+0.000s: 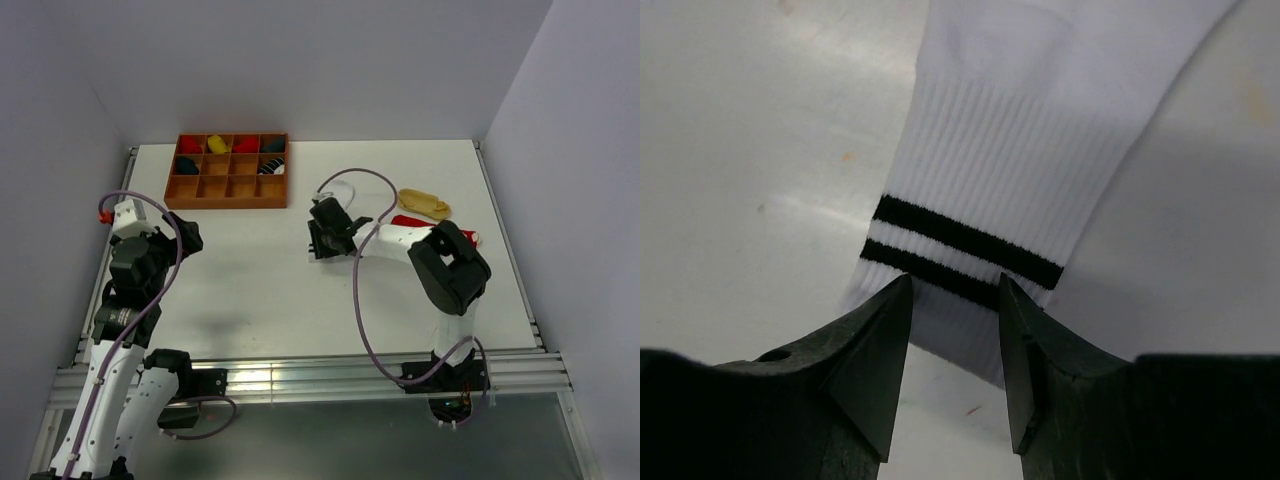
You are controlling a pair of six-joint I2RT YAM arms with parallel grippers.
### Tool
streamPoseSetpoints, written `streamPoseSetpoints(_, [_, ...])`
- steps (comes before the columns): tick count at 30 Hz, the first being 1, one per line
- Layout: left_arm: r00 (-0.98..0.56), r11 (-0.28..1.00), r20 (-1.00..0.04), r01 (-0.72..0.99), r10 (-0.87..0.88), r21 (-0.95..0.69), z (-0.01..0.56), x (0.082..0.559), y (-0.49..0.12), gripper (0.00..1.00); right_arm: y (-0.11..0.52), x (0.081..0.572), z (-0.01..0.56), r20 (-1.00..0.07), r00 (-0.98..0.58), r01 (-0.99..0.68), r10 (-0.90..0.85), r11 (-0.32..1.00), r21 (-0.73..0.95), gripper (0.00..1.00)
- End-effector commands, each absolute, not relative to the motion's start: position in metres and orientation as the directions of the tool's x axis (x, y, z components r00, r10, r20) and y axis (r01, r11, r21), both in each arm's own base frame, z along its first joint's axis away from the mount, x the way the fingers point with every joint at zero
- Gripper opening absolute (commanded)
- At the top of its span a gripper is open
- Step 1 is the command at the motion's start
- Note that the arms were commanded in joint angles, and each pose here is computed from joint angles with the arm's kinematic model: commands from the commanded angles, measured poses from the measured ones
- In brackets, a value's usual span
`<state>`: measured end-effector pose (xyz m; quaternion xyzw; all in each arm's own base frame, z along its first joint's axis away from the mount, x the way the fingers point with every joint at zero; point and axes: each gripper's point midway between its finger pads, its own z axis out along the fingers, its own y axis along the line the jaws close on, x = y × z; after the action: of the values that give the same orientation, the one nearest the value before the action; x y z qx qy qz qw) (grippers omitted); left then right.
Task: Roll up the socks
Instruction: Move the sock to the center of the board.
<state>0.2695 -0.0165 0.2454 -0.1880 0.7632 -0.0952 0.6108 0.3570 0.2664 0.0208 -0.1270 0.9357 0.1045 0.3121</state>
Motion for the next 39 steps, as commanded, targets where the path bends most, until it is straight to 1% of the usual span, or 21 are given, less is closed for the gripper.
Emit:
streamPoseSetpoints(1, [-0.137,0.914,-0.907,-0.145,-0.399,-0.380,0.258,0.271,-0.017,1.00,0.284,0.297,0.016,-0.495,-0.861,-0.220,-0.118,0.963,0.154,0.48])
streamPoseSetpoints(2, [-0.136,0.913,-0.907,-0.147,-0.399,-0.380,0.258,0.270,-0.017,1.00,0.295,0.291,0.024,-0.497,-0.859,-0.230,-0.125,0.960,0.157,0.48])
streamPoseSetpoints(3, [-0.140,0.914,-0.907,-0.150,-0.397,-0.377,0.257,0.270,-0.016,1.00,0.308,0.271,0.027,-0.485,-0.858,-0.275,-0.171,0.949,0.151,0.47])
streamPoseSetpoints(7, [-0.147,0.916,-0.908,-0.146,-0.393,-0.374,0.256,0.270,-0.018,0.99,0.344,0.257,0.085,-0.591,-0.777,-0.398,-0.214,0.895,0.199,0.49])
streamPoseSetpoints(8, [-0.146,0.916,-0.907,-0.146,-0.395,-0.375,0.256,0.270,-0.018,0.99,0.343,0.267,0.103,-0.632,-0.749,-0.402,-0.198,0.894,0.197,0.50])
streamPoseSetpoints(11, [-0.146,0.916,-0.908,-0.144,-0.393,-0.374,0.256,0.270,-0.019,1.00,0.336,0.293,0.125,-0.693,-0.687,-0.425,-0.219,0.895,0.139,0.50])
streamPoseSetpoints(14, [-0.149,0.917,-0.908,-0.142,-0.392,-0.372,0.255,0.270,-0.019,0.99,0.326,0.324,0.134,-0.728,-0.644,-0.438,-0.235,0.894,0.098,0.50])
streamPoseSetpoints(17, [-0.150,0.917,-0.908,-0.139,-0.392,-0.373,0.256,0.270,-0.020,0.99,0.323,0.356,0.132,-0.740,-0.635,-0.450,-0.220,0.885,0.123,0.50])
streamPoseSetpoints(18, [-0.149,0.918,-0.908,-0.140,-0.390,-0.371,0.256,0.270,-0.020,0.99,0.321,0.364,0.119,-0.726,-0.648,-0.447,-0.230,0.887,0.118,0.50])
streamPoseSetpoints(20, [-0.155,0.918,-0.908,-0.139,-0.390,-0.371,0.255,0.271,-0.020,1.00,0.310,0.390,0.118,-0.728,-0.656,-0.400,-0.196,0.909,0.115,0.50])
streamPoseSetpoints(24, [-0.162,0.920,-0.907,-0.132,-0.388,-0.370,0.253,0.270,-0.022,0.99,0.303,0.414,0.089,-0.706,-0.683,-0.373,-0.189,0.921,0.114,0.50])
streamPoseSetpoints(30, [-0.165,0.921,-0.908,-0.111,-0.386,-0.372,0.255,0.271,-0.025,0.99,0.271,0.432,0.045,-0.652,-0.752,-0.236,-0.097,0.963,0.129,0.50])
streamPoseSetpoints(34, [-0.167,0.922,-0.908,-0.106,-0.385,-0.372,0.254,0.271,-0.026,0.99,0.241,0.430,0.027,-0.624,-0.781,-0.131,-0.026,0.984,0.122,0.50])
streamPoseSetpoints(38, [-0.168,0.922,-0.907,-0.100,-0.387,-0.375,0.254,0.271,-0.027,1.00,0.215,0.424,0.032,-0.615,-0.788,-0.054,0.031,0.992,0.118,0.50])
streamPoseSetpoints(39, [-0.171,0.922,-0.906,-0.100,-0.387,-0.374,0.253,0.271,-0.028,0.99,0.213,0.423,0.047,-0.634,-0.772,-0.057,0.034,0.991,0.123,0.50])
